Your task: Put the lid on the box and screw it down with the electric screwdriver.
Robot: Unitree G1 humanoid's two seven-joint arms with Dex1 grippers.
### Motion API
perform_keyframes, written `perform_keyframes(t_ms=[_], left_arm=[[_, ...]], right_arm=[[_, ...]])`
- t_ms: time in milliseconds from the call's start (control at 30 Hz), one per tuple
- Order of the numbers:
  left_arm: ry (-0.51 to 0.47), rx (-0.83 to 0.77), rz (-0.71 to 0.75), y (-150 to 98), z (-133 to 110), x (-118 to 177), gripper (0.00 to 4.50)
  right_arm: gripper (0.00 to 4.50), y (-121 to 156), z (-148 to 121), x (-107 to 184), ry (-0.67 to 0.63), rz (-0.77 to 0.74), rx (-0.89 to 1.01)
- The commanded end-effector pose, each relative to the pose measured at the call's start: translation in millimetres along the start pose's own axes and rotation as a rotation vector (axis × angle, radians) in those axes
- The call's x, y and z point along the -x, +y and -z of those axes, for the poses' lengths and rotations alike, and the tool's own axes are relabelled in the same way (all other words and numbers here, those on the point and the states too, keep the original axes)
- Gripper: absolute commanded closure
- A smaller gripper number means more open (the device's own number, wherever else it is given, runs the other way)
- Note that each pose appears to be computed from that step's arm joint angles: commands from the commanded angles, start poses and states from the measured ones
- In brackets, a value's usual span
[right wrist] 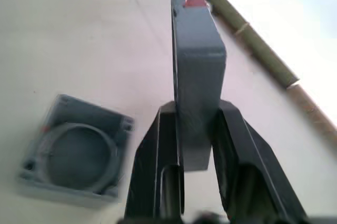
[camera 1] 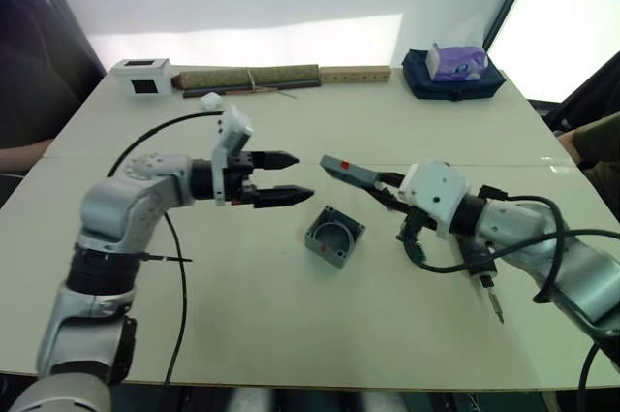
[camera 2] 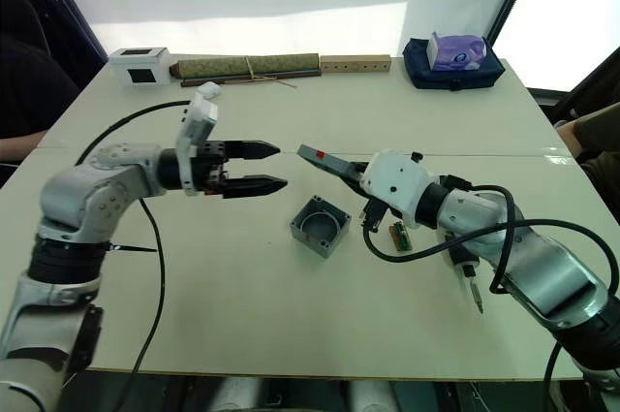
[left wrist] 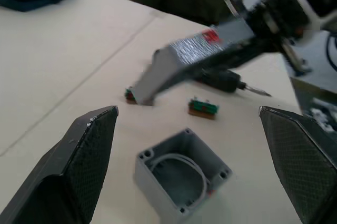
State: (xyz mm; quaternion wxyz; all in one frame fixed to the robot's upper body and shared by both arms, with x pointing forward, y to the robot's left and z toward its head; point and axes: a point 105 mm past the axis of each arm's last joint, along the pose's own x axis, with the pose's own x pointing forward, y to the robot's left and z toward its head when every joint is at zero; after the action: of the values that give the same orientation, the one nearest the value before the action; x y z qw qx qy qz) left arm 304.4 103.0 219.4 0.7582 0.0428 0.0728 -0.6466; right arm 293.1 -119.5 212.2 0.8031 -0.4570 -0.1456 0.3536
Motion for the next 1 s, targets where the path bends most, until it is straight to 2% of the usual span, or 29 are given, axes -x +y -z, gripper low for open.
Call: perform_keyframes(t_ms=[33, 133, 267, 400, 500, 700, 1000], left_arm=[[0.093, -0.072, 0.113, -4.5, 2.1, 13.6, 0.08], [0.143, -0.076, 0.134, 1.3, 9.9, 18.1, 0.08], [0.171, -0.091, 0.152, 5.0, 13.6, 17.3, 0.08], [0.213, -0.111, 0.164, 5.9, 15.8, 21.0, 0.08], [0.233, -0.111, 0.156, 7.6, 17.0, 24.2, 0.08], [0.251, -0.111, 0.142, 7.8, 20.2, 30.6, 0.08], [0.278, -0.118, 0.146, 3.0, 23.9, 35.9, 0.08]], right_arm=[[4.28, 13.1, -8.3, 2.3, -0.112, 0.049, 0.518], [4.28, 30.5, -7.1, 1.9, -0.155, 0.069, 0.669], [4.28, 45.9, 2.4, 1.2, -0.133, 0.088, 0.799], [4.28, 55.0, 10.5, 0.9, -0.048, 0.178, 0.816], [4.28, 70.8, 16.3, -1.3, 0.021, 0.156, 0.817], [4.28, 89.0, 9.3, -6.1, 0.023, 0.151, 0.784], [4.28, 93.4, 16.7, -10.5, 0.032, 0.138, 0.768]])
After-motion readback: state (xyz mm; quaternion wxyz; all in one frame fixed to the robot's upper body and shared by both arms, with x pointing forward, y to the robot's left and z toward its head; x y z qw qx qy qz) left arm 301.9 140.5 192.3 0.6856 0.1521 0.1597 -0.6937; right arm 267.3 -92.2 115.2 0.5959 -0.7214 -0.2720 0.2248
